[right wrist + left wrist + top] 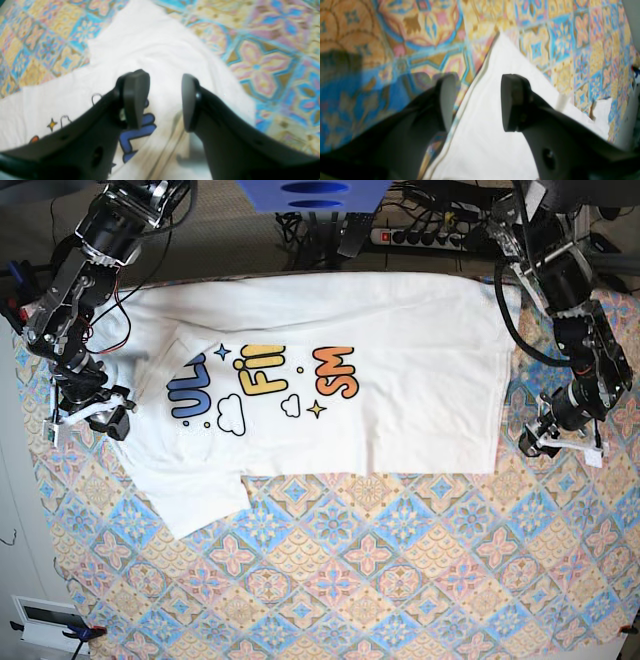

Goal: Fold the T-shirt properly
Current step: 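Release and move both grippers down along the shirt's side edges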

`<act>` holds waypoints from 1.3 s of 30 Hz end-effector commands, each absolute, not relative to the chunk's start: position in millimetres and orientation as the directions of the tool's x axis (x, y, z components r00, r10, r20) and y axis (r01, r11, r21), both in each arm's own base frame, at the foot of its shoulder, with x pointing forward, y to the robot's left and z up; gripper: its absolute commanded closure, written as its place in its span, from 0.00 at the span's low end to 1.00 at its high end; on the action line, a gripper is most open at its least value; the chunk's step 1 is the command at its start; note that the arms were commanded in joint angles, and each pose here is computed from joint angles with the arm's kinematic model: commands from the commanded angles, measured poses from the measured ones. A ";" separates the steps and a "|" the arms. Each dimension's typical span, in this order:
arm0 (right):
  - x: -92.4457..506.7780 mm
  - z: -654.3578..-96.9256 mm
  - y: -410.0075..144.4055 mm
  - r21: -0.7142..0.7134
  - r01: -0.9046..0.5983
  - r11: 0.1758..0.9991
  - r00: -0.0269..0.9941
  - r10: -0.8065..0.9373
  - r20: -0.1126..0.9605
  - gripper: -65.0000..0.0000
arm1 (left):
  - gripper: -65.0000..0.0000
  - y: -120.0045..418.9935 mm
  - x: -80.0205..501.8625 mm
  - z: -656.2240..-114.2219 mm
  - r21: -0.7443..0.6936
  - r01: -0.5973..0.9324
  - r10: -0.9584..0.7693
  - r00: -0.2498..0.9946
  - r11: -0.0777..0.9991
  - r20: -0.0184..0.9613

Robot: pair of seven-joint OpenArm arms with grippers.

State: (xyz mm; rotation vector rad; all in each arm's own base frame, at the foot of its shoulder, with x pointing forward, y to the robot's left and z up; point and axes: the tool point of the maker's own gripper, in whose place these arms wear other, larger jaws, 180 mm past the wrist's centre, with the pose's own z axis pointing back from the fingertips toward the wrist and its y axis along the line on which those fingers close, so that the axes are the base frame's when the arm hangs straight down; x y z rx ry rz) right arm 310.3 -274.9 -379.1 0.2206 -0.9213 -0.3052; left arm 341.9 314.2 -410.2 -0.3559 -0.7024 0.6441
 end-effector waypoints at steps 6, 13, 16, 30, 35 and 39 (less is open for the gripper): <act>350.4 -369.7 -268.0 0.296 0.118 0.948 0.560 -0.310 0.769 0.63 | 0.56 303.4 391.4 -411.9 -0.469 -0.381 0.601 0.587 0.797 0.542; 353.3 -369.8 -270.4 0.275 0.122 0.954 0.565 -0.294 0.771 0.63 | 0.56 267.8 404.8 -442.4 -0.419 -0.324 0.522 0.643 0.848 0.560; 354.8 -367.7 -271.2 0.275 0.122 0.954 0.552 -0.295 0.780 0.63 | 0.56 258.6 402.2 -460.4 -0.429 -0.349 0.545 0.653 0.833 0.526; 354.9 -368.5 -270.9 0.275 0.121 0.954 0.553 -0.295 0.779 0.63 | 1.00 230.4 395.5 -472.6 -0.464 -0.338 0.549 0.696 0.819 0.462; 353.9 -393.6 -272.1 0.231 0.108 0.967 0.637 -0.246 0.731 0.63 | 1.00 236.5 392.8 -467.6 -0.449 -0.324 0.533 0.689 0.832 0.491; 380.3 -388.9 -267.2 0.162 0.036 0.986 0.647 -0.147 0.748 0.63 | 1.00 241.3 382.4 -451.3 -0.414 -0.270 0.479 0.667 0.869 0.570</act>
